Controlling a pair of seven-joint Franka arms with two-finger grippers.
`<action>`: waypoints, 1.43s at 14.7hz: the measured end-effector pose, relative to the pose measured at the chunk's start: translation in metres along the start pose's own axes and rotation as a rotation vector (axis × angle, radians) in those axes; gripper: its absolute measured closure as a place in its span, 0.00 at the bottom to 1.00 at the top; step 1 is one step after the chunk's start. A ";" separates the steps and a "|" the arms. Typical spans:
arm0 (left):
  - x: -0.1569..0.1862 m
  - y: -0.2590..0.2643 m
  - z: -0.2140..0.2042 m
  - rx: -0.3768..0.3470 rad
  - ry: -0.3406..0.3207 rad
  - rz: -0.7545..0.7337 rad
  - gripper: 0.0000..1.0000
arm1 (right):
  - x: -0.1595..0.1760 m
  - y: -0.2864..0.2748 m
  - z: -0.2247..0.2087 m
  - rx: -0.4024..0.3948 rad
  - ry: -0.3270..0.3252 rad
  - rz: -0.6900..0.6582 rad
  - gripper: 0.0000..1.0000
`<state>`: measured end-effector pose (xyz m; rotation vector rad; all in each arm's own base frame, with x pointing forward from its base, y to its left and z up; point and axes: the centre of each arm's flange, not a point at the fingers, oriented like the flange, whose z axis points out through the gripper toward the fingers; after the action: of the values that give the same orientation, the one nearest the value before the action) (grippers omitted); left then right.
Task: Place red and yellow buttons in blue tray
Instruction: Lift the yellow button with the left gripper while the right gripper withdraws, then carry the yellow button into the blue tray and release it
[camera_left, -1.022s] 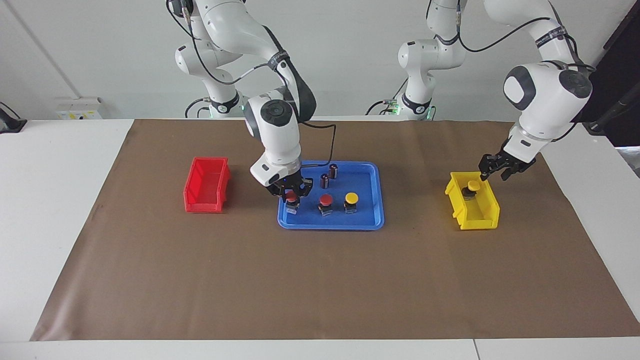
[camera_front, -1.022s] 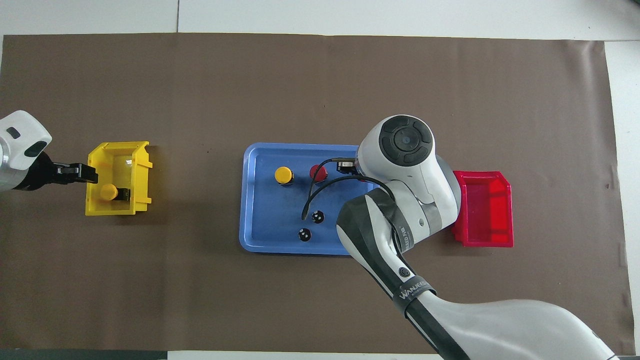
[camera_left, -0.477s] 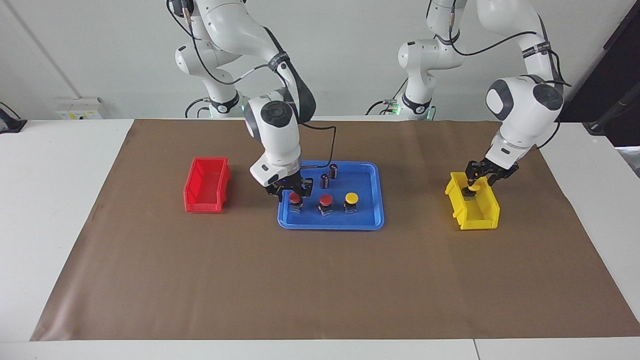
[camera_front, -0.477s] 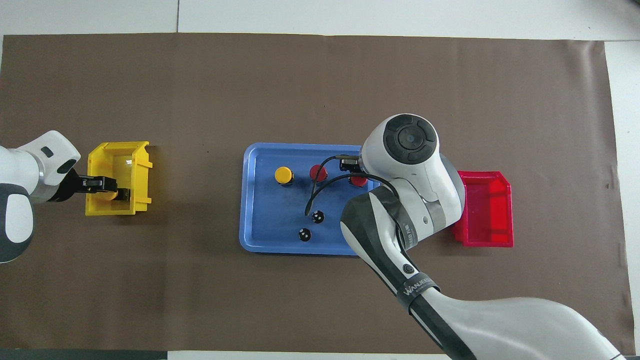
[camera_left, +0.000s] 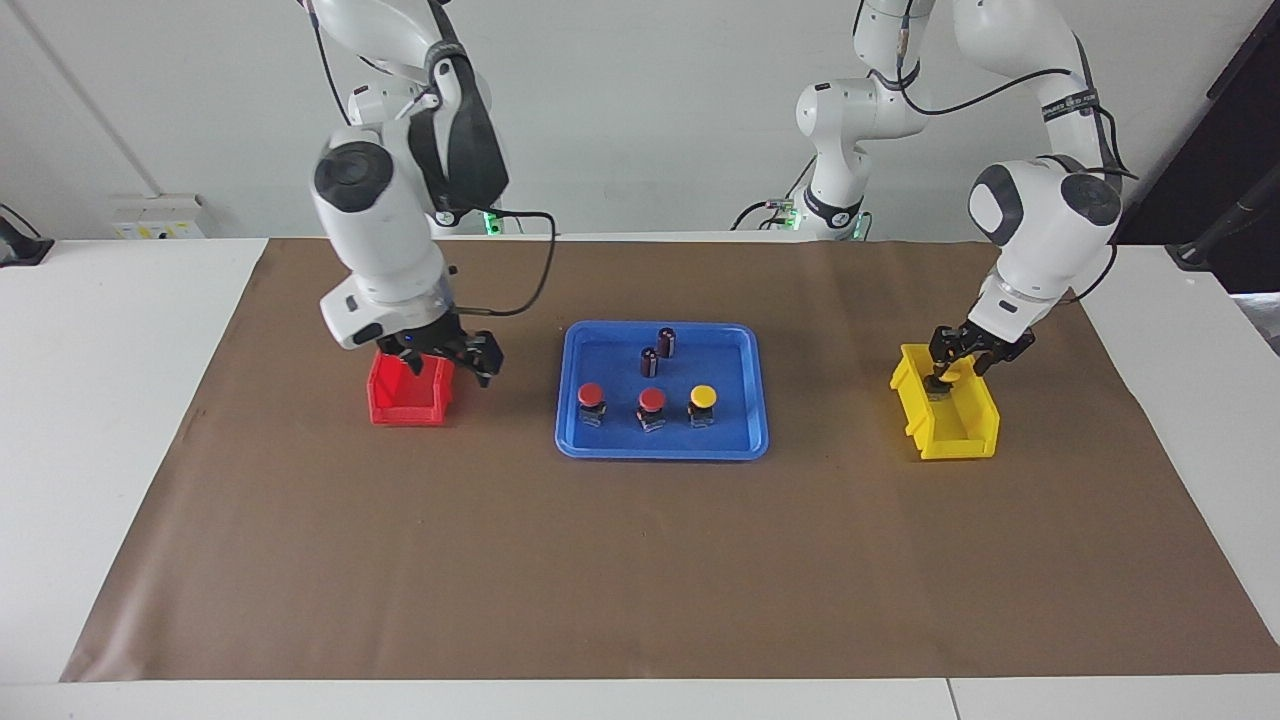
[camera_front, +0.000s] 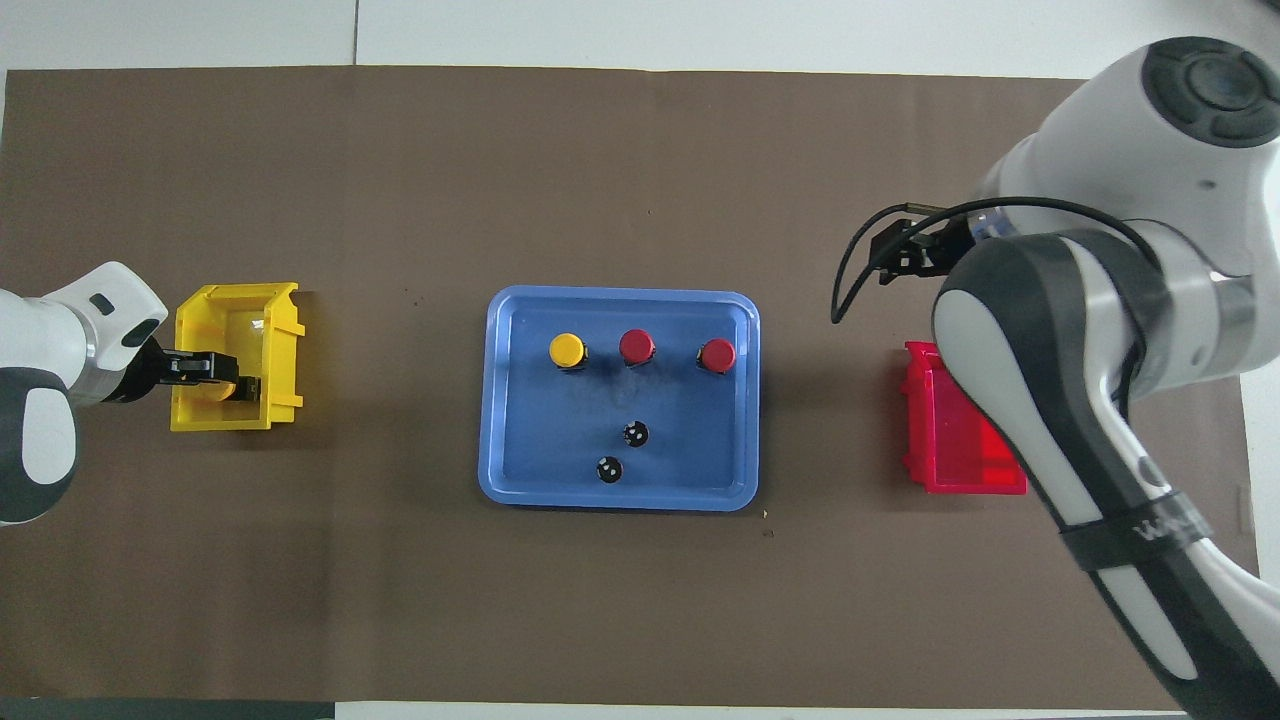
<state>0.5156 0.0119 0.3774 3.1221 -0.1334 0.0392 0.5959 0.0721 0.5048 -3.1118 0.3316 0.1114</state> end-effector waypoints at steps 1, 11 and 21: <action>-0.001 0.002 0.002 0.000 -0.001 0.003 0.33 | -0.001 0.029 -0.012 0.000 -0.013 -0.004 0.00; -0.007 0.006 0.013 0.000 -0.007 0.006 0.59 | -0.039 0.140 -0.079 -0.025 -0.052 -0.025 0.00; 0.026 0.175 -0.128 -0.004 -0.033 -0.040 0.59 | -0.040 0.137 -0.075 -0.026 -0.067 -0.046 0.00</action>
<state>0.5232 -0.1627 0.5088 3.1208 -0.0712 -0.0132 0.5328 -0.0552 0.5826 -3.1304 0.2593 0.2200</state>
